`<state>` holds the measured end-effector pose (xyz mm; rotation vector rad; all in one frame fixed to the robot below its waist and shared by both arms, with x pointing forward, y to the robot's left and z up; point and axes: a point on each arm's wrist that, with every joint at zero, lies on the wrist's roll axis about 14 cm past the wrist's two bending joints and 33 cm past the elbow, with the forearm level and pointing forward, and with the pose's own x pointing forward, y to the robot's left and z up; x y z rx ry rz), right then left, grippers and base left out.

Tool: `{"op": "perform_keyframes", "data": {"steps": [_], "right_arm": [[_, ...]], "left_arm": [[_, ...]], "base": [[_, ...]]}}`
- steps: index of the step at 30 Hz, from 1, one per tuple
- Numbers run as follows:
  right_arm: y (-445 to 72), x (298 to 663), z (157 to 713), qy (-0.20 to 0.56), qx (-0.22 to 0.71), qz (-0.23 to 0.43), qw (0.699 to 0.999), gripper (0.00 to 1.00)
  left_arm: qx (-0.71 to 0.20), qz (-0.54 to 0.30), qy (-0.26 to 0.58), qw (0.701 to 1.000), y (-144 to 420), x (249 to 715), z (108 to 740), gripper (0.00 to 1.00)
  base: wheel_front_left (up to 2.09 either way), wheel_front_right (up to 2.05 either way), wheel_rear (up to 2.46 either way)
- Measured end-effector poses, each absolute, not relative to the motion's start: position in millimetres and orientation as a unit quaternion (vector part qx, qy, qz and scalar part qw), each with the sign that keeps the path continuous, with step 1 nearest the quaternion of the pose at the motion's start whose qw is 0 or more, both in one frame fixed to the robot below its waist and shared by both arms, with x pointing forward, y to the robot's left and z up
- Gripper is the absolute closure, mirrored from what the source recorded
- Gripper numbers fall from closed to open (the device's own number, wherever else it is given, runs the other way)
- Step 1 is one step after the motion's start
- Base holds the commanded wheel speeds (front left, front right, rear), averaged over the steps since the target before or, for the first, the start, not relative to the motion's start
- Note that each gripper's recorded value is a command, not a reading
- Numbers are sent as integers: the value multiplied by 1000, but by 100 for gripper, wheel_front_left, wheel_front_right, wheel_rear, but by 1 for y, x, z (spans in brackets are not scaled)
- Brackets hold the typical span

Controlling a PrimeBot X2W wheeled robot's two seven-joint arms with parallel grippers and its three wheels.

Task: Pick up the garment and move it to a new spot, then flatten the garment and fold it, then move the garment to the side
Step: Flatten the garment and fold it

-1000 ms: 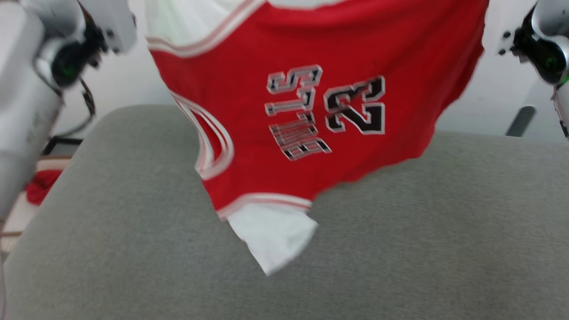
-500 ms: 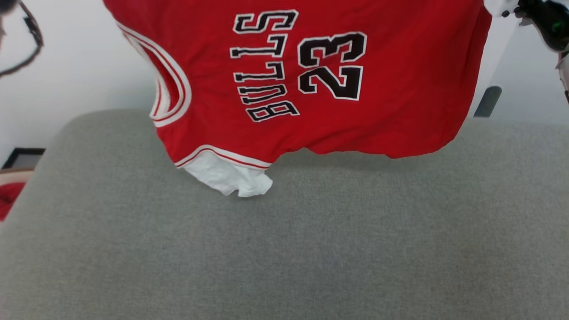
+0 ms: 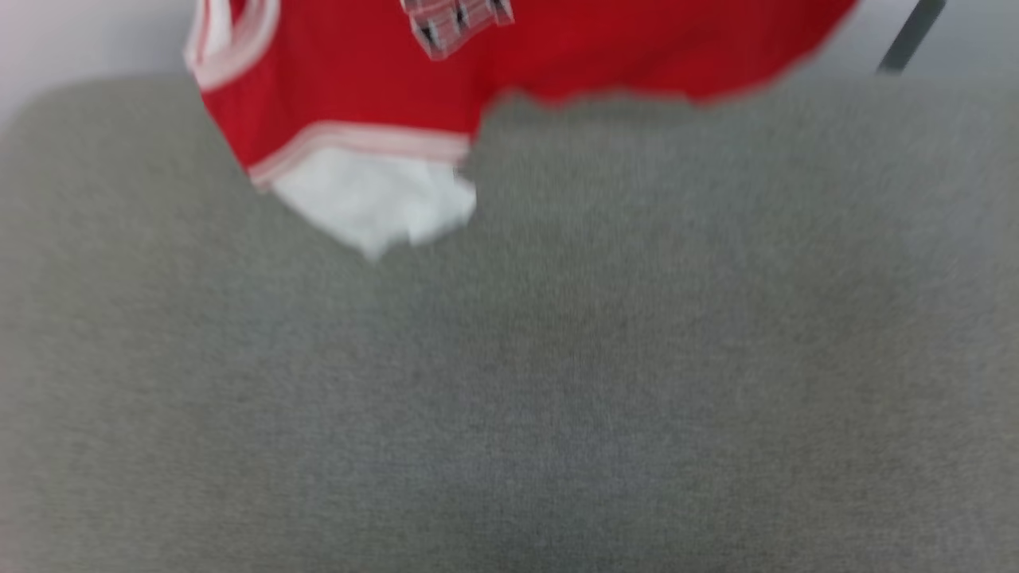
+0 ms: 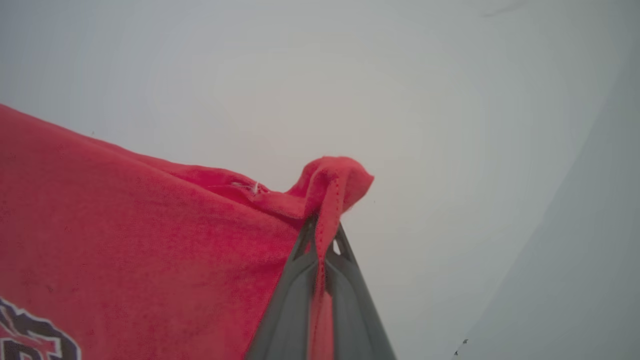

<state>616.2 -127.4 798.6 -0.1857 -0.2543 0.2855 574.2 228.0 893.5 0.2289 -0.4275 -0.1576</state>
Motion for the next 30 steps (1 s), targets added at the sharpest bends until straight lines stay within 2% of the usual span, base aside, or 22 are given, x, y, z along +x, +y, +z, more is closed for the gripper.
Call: {"op": "perform_keyframes", "data": {"steps": [7,10,16,20,26,30], "right_arm": [[-127,668,774,-210,-144,135,958,100],[-130,693,749,-216,-167,132,953,100],[-124,736,680,-200,-201,138,949,100],[-119,755,604,-159,-203,148,955,100],[-111,766,492,-81,-180,159,967,100],[-90,767,456,-59,-165,178,968,100]], "left_arm": [[113,-60,-296,947,219,628,898,100],[107,-67,-300,946,210,656,879,100],[89,-79,-288,950,199,708,827,100],[64,-84,-285,953,198,731,786,100],[54,-82,-185,978,204,762,653,100],[53,-77,-147,985,214,761,609,100]], "base": [[0,0,0],[0,0,0],[0,0,0],[0,0,0],[0,0,0],[0,0,0]]}}
